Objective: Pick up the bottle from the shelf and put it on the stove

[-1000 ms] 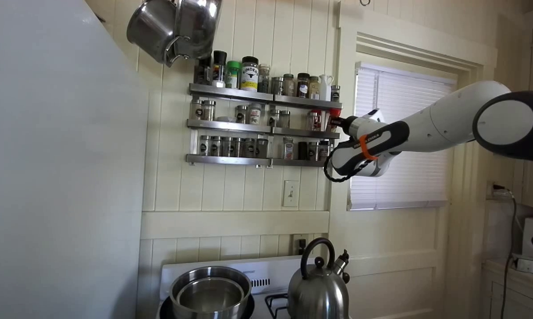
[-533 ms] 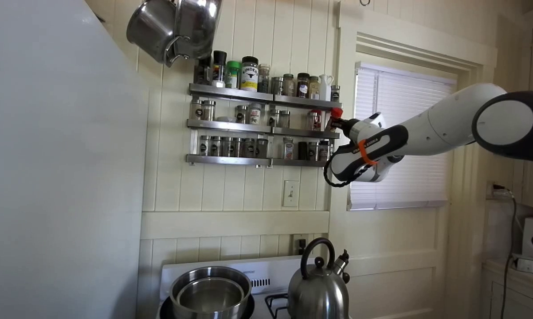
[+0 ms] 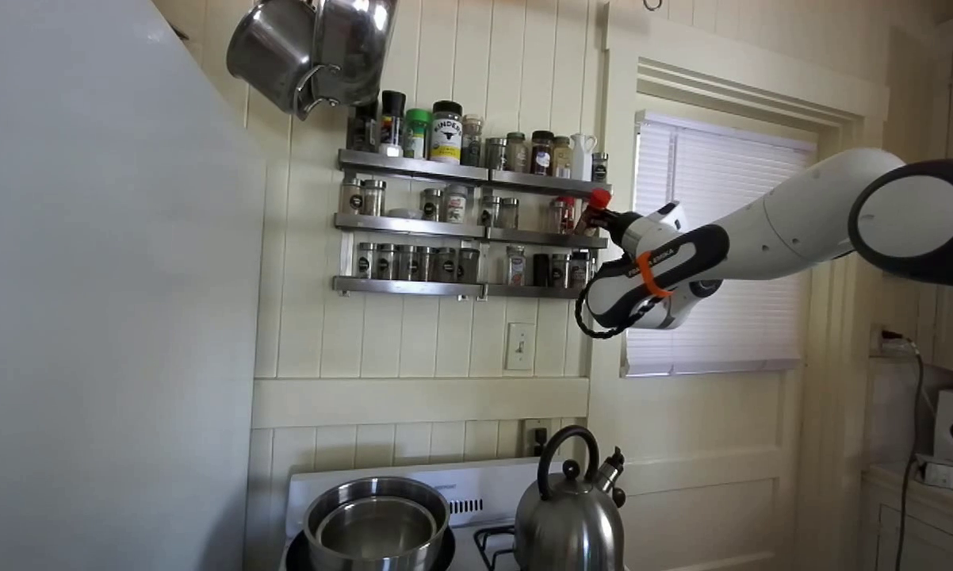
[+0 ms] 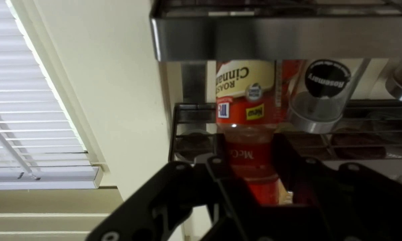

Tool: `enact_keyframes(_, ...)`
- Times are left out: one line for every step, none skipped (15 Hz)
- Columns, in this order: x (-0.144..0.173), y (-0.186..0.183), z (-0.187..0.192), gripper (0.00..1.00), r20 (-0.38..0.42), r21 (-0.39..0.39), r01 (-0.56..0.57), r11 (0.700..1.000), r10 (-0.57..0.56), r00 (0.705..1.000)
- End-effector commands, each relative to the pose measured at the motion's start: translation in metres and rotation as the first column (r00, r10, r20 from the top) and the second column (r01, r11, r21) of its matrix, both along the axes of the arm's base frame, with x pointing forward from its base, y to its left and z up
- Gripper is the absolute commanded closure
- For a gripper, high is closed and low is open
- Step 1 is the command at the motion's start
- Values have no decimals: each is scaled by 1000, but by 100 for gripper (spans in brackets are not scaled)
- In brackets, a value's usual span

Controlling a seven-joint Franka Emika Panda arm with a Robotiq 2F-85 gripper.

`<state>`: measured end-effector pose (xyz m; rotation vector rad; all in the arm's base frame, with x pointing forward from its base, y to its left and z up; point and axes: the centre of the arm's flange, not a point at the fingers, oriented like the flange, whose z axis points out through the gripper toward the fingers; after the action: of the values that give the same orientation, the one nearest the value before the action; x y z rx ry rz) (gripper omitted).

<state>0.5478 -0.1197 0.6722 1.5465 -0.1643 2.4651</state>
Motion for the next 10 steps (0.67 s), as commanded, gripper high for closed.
enact_keyframes(-20,25,29,87,29,-68,8,998,-6,1000)
enact_keyframes(-23,30,38,87,32,-90,9,996,-7,999)
enact_keyframes(-28,36,47,87,36,-118,18,993,-13,999)
enact_keyframes(-33,42,56,87,26,-118,13,993,-10,1000)
enact_keyframes(-38,48,67,87,6,-98,0,995,1,1000)
enact_keyframes(-42,54,76,87,-39,-16,-47,999,47,998)
enact_keyframes(-44,59,85,87,-73,15,-72,997,73,995)
enact_keyframes(-47,69,96,87,-82,55,-122,991,126,989)
enact_keyframes(-49,78,103,87,-87,86,-162,983,170,982)
enact_keyframes(-52,91,110,87,-83,114,-209,971,219,972)
